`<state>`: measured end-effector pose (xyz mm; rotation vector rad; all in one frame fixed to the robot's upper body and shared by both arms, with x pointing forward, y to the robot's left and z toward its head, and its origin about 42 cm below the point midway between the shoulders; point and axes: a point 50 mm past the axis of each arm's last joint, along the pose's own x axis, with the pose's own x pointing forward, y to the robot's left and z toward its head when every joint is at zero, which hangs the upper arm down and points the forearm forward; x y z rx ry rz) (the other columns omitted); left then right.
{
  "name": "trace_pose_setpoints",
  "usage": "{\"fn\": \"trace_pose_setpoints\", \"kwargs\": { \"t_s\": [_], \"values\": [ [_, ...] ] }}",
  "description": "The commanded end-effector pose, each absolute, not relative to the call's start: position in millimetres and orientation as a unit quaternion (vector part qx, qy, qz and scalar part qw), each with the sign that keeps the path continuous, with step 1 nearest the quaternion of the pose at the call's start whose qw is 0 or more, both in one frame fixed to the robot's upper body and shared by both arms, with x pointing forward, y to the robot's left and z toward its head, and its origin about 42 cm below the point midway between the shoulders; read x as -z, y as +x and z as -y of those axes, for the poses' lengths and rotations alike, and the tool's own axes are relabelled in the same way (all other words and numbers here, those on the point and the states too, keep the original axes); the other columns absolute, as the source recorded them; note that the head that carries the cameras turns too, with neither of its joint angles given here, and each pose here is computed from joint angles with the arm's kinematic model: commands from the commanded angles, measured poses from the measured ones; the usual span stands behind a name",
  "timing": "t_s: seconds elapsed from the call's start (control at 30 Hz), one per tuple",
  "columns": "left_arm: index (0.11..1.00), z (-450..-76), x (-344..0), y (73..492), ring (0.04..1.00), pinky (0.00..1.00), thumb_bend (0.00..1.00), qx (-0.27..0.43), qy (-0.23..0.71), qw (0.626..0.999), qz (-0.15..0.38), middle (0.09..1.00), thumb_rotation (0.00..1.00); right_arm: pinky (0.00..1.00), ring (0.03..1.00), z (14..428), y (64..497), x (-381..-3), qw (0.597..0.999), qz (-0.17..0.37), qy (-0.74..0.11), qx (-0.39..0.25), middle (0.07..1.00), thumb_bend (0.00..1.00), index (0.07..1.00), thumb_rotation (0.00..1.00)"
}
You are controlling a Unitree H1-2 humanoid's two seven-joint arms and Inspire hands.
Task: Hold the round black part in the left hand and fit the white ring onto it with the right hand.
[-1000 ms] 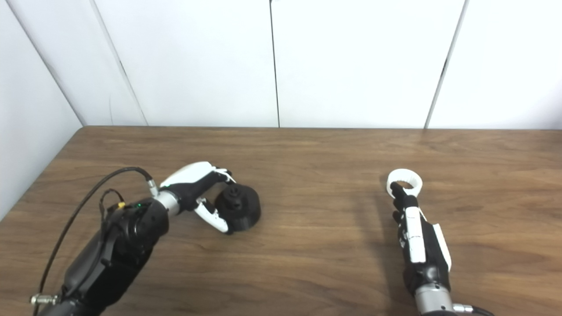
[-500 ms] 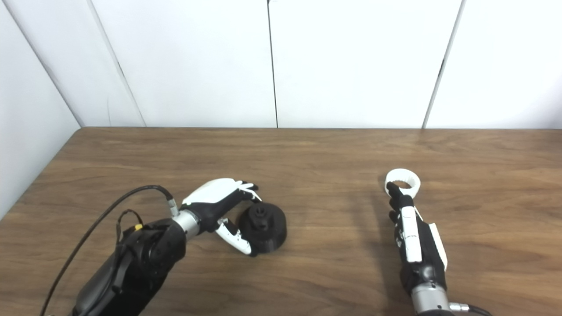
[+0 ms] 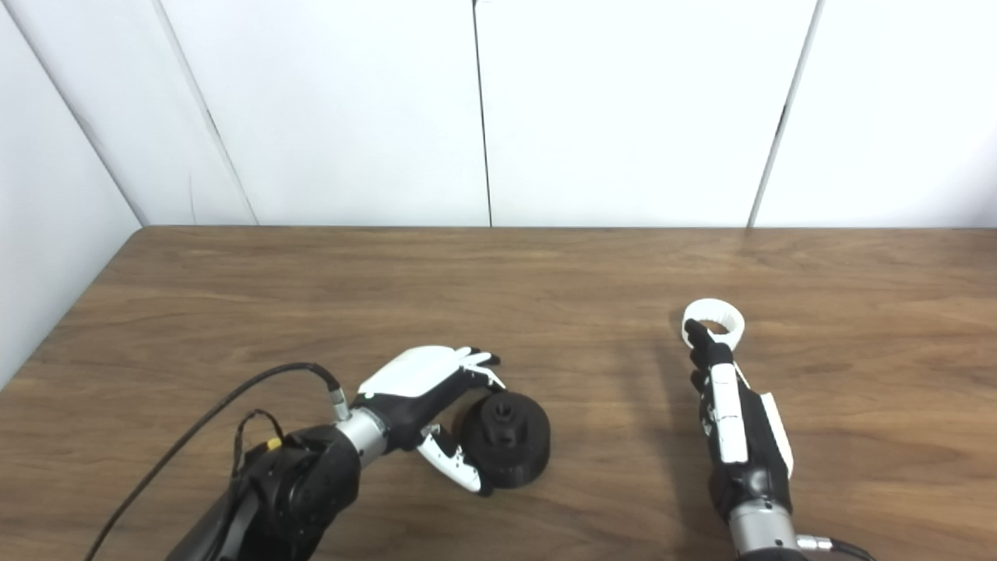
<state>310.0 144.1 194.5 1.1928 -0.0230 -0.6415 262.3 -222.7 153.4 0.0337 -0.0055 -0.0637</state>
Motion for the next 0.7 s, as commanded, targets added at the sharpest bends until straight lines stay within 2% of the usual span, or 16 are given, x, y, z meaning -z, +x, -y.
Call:
{"fn": "trace_pose_setpoints", "kwargs": {
  "t_s": [0.0,0.13,0.27,0.47,0.5,0.57,0.63,0.67],
  "values": [
    [0.766,-142.4,-192.4,303.7,1.0,1.0,0.82,0.316,0.563,0.764,0.008,0.974,0.24,0.99,0.977,218.3,255.3,-158.4,0.999,0.018,0.02,0.032,0.949,0.6,0.896,1.0],
    [0.736,-141.6,-190.8,300.9,1.0,1.0,0.82,0.32,0.56,0.764,0.004,0.972,0.22,0.99,0.977,218.5,255.9,-158.7,0.999,0.02,0.018,0.03,0.95,0.6,0.897,1.0],
    [0.742,-141.3,-191.2,300.7,1.0,1.0,0.82,0.318,0.563,0.763,0.009,0.97,0.22,0.99,0.976,218.4,256.6,-160.8,0.999,0.022,0.02,0.031,0.949,0.6,0.895,1.0],
    [0.704,-141.2,-196.6,303.5,1.0,1.0,0.82,0.311,0.558,0.77,0.011,0.97,0.22,1.0,0.987,221.8,257.7,-166.2,0.999,0.025,0.015,0.031,0.954,0.57,0.899,1.0],
    [0.701,-141.1,-197.5,304.1,1.0,1.0,0.82,0.312,0.558,0.769,0.012,0.971,0.21,1.0,0.988,222.9,258.5,-167.9,0.999,0.031,-0.001,0.031,0.956,0.57,0.901,1.0],
    [0.703,-141.1,-197.5,304.8,1.0,1.0,0.82,0.314,0.56,0.767,0.012,0.973,0.22,0.98,0.977,226.6,262.7,-176.5,0.996,0.052,-0.07,0.028,0.957,0.51,0.898,1.0],
    [0.733,-141.1,-196.2,305.1,1.0,1.0,0.82,0.314,0.561,0.766,0.011,0.974,0.23,0.91,0.935,230.4,267.0,-186.4,0.987,0.063,-0.145,0.032,0.926,0.48,0.856,0.87],
    [0.741,-141.1,-195.6,305.2,1.0,1.0,0.83,0.315,0.562,0.765,0.011,0.975,0.23,0.89,0.919,232.8,271.1,-194.9,0.98,0.075,-0.182,0.043,0.91,0.5,0.828,0.74]
  ]
}}
